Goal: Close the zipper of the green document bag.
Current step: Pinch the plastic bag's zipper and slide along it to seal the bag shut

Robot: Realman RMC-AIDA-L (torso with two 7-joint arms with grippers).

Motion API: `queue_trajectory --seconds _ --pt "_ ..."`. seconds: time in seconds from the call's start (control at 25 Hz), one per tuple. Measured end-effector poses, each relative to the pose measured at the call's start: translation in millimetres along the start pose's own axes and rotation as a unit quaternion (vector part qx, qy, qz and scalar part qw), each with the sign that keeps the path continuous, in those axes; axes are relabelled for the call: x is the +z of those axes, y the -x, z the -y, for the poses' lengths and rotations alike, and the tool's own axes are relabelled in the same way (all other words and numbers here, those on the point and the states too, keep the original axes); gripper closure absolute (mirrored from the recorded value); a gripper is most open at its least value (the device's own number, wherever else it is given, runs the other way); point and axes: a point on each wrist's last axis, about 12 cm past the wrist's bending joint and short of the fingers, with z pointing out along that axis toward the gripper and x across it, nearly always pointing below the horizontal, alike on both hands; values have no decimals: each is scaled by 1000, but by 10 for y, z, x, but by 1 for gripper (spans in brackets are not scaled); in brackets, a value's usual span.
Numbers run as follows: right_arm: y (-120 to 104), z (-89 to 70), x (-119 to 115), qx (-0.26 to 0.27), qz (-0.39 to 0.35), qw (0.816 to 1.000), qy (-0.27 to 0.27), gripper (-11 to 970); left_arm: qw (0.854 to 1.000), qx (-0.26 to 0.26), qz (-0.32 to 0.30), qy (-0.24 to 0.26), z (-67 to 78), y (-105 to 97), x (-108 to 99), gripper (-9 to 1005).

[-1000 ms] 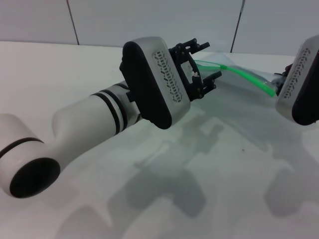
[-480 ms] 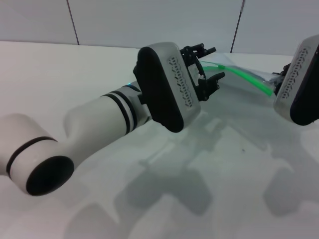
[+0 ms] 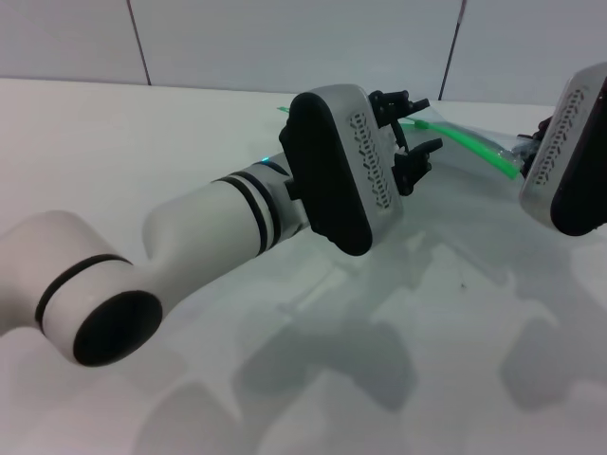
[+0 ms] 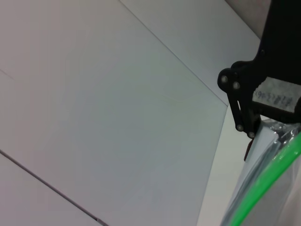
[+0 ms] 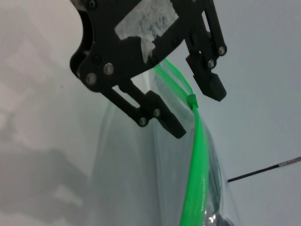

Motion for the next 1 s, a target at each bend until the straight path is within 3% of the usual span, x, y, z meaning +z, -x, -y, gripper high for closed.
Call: queue_trajectory --seconds 0.16,0.6,0.68,1.0 --pt "4 -5 2 0 0 1000 1 898 1000 -2 0 1 -1 10 22 565" --pt "15 -11 12 -2 1 1000 2 895 1000 -10 -2 9 -35 8 34 747" --pt "17 -12 12 -3 1 1000 3 895 1000 -11 -5 9 -26 -4 38 853" --pt "21 -14 12 -4 2 1000 3 893 1000 -10 -3 12 -28 -2 43 840"
